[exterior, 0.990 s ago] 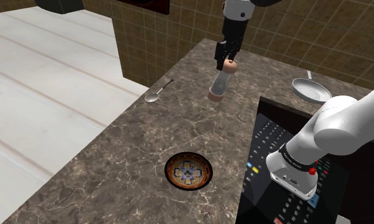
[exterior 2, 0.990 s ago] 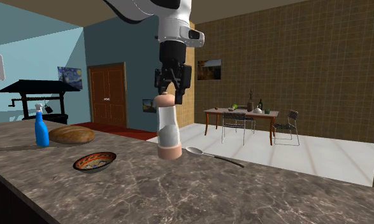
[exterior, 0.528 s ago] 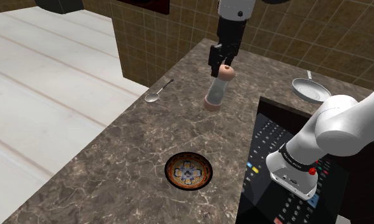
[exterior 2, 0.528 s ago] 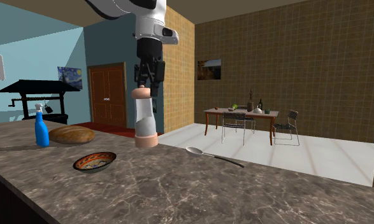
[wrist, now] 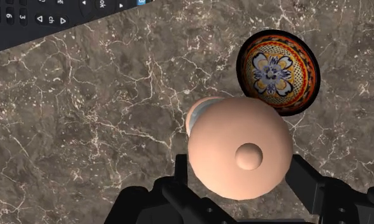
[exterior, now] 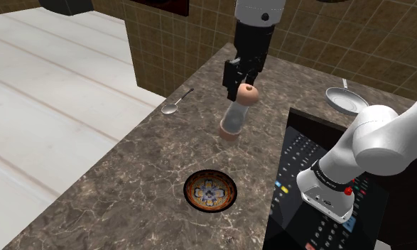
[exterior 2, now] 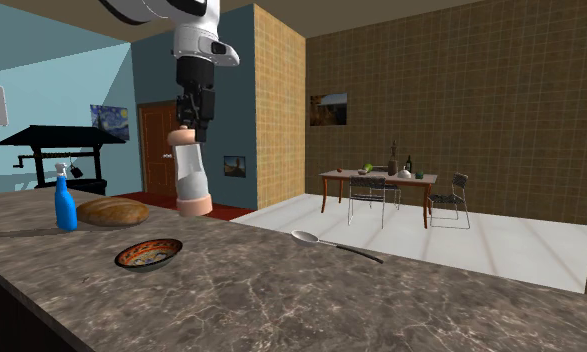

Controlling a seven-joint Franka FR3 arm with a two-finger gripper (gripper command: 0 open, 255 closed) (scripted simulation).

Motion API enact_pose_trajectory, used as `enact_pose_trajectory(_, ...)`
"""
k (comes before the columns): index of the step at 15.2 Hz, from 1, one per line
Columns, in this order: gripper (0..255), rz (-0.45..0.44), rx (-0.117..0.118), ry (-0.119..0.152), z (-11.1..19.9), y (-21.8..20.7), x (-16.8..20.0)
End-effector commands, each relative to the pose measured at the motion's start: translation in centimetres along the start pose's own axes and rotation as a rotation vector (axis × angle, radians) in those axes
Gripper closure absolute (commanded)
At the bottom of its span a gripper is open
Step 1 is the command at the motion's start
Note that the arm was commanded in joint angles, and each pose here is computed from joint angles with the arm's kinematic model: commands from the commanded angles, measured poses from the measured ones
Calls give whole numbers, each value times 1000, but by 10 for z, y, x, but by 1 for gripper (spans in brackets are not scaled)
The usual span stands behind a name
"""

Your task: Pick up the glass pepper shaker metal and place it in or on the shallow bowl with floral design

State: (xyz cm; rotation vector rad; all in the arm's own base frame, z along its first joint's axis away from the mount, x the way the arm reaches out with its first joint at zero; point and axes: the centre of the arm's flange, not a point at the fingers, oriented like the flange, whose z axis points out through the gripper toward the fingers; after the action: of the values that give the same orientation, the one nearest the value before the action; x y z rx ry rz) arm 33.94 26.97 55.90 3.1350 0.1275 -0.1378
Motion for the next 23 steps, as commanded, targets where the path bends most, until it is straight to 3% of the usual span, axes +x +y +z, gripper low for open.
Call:
enact_pose_trajectory(1, 255, 1, 0, 0, -4, -25, -11)
enact_pose_trajectory(10, 255, 1, 0, 0, -22, -134, -55)
enact_pose_trajectory(23, 255, 1, 0, 0, 41, -135, -50)
